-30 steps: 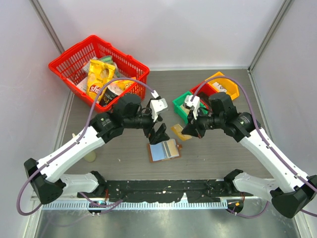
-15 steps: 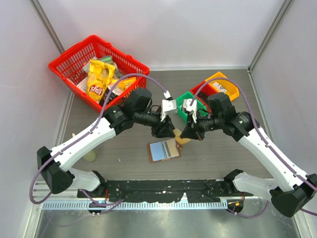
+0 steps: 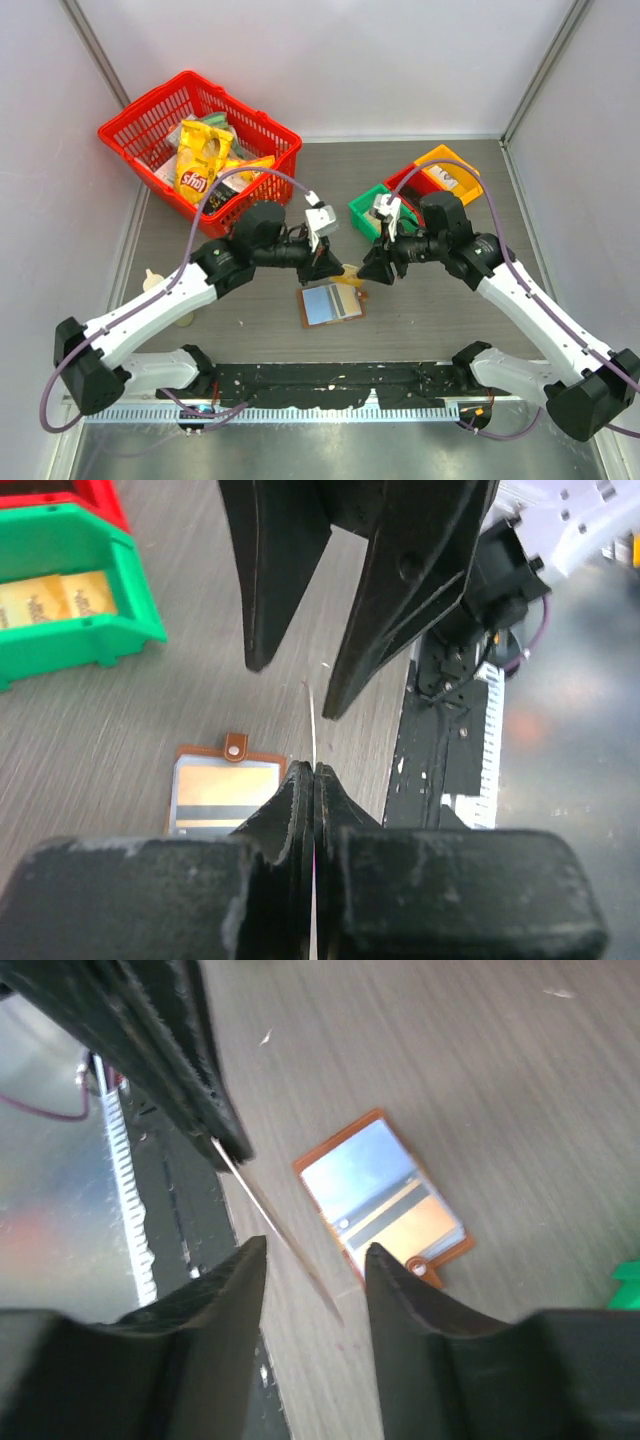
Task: Take the credit cards out of the card holder
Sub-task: Place the credit card in the storage box.
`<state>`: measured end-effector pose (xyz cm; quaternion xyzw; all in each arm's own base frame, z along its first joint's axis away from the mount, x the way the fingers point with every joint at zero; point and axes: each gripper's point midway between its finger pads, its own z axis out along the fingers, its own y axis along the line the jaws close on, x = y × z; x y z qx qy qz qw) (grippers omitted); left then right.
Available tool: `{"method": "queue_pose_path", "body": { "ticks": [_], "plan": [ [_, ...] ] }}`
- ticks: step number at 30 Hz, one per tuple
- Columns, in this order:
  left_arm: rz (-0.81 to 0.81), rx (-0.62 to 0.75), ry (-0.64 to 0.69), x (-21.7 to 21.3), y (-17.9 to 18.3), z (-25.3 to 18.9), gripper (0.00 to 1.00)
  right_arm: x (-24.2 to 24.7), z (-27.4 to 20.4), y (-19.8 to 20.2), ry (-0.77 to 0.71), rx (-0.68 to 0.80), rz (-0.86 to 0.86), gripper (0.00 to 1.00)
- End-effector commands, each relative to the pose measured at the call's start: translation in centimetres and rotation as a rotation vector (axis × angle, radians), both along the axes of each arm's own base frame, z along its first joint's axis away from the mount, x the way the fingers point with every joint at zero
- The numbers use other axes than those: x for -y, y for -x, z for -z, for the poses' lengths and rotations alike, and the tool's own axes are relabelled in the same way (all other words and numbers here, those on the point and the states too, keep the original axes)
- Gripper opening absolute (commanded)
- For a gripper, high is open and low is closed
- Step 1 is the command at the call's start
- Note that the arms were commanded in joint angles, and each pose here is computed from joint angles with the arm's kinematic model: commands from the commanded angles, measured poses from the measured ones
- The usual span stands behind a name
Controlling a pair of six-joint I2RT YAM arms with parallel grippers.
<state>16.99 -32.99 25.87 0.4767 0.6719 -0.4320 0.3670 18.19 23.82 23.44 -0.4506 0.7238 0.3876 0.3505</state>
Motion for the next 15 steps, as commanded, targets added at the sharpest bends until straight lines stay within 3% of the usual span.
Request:
{"method": "queue_pose_path", "body": {
  "ticks": [1,3,6,7,8,9,10,12,15],
  "plan": [
    [-0.311,0.049,0.227,-1.5,-3.2,-4.5,0.0,-0.8,-4.5,-2.9,-0.228,0.065,0.17,0.55],
    [-0.513,0.023,0.326,-3.1,-5.2,-5.1,0.0,-0.6,-4.9,-4.2,-0.319,0.054,0.291,0.6],
    [-0.669,-0.042,0.461,-4.6,-6.5,-5.6,0.0,-0.7,-5.3,-5.2,-0.544,-0.034,0.425,0.66],
    [-0.683,-0.064,0.498,-4.7,-6.5,-5.6,0.0,-0.4,-3.4,-5.3,-0.565,-0.085,0.471,0.74],
    [-0.737,-0.092,0.54,-5.3,-7.0,-5.5,0.0,-0.5,-5.0,-5.4,-0.671,-0.102,0.479,0.76],
    [-0.759,-0.119,0.577,-5.5,-7.2,-5.6,0.0,-0.3,-3.1,-5.3,-0.693,-0.156,0.517,0.77],
    [-0.782,-0.149,0.615,-5.7,-7.3,-5.5,0.0,-0.4,-5.2,-4.8,-0.808,-0.167,0.498,0.77],
    [-0.818,-0.205,0.685,-6.1,-7.5,-5.6,0.0,0.0,-4.9,-4.5,-0.91,-0.198,0.542,0.77],
    [-0.856,-0.283,0.783,-6.4,-7.7,-5.9,0.0,-0.1,-3.9,-4.6,-0.951,-0.211,0.612,0.74]
  ]
}}
